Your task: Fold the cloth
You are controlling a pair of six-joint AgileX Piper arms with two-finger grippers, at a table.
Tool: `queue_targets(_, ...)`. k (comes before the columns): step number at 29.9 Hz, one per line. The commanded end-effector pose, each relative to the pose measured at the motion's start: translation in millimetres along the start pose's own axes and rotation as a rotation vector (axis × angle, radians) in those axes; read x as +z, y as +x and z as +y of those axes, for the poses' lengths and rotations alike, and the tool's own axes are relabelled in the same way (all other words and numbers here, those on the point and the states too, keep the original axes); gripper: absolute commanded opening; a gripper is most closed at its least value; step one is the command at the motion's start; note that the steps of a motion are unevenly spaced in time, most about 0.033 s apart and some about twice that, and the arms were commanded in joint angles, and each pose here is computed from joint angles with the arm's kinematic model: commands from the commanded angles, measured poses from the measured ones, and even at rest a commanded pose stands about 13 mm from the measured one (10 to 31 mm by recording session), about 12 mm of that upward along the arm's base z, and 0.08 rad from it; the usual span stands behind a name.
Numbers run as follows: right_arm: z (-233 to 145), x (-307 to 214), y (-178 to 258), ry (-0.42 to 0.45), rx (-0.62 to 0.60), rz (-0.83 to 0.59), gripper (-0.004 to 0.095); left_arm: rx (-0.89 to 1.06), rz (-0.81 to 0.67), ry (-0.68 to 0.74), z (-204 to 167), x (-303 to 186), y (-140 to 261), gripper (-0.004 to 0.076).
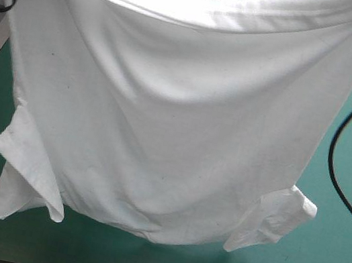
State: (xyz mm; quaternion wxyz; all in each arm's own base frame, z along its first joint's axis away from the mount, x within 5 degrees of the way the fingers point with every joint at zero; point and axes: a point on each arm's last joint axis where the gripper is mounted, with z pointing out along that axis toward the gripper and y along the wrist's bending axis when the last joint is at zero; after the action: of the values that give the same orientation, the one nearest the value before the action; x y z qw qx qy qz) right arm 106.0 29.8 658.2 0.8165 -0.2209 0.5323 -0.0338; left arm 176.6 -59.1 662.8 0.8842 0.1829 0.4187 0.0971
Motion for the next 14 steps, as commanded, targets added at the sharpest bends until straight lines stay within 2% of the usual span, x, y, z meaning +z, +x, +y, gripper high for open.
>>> queue_targets(1,-7.7,40.8,28.1,0.007,0.061,0.05,-0.0018,-0.008,0.003,0.013,-14.2,18.9,19.8,-0.0018)
queue_targets(6,-11.9,98.6,79.7,-0.01,0.135,0.128,-0.0017,0.003,-0.005,0.024,-42.7,53.3,63.0,-0.0018)
queue_targets(12,-20.0,143.4,116.4,0.056,0.173,0.051,-0.0017,0.024,-0.291,-0.132,-51.6,82.4,102.2,-0.0018)
queue_targets(14,-22.8,149.7,119.5,0.083,0.165,0.006,-0.0018,0.041,-0.33,-0.167,-49.8,86.7,116.2,-0.0018)
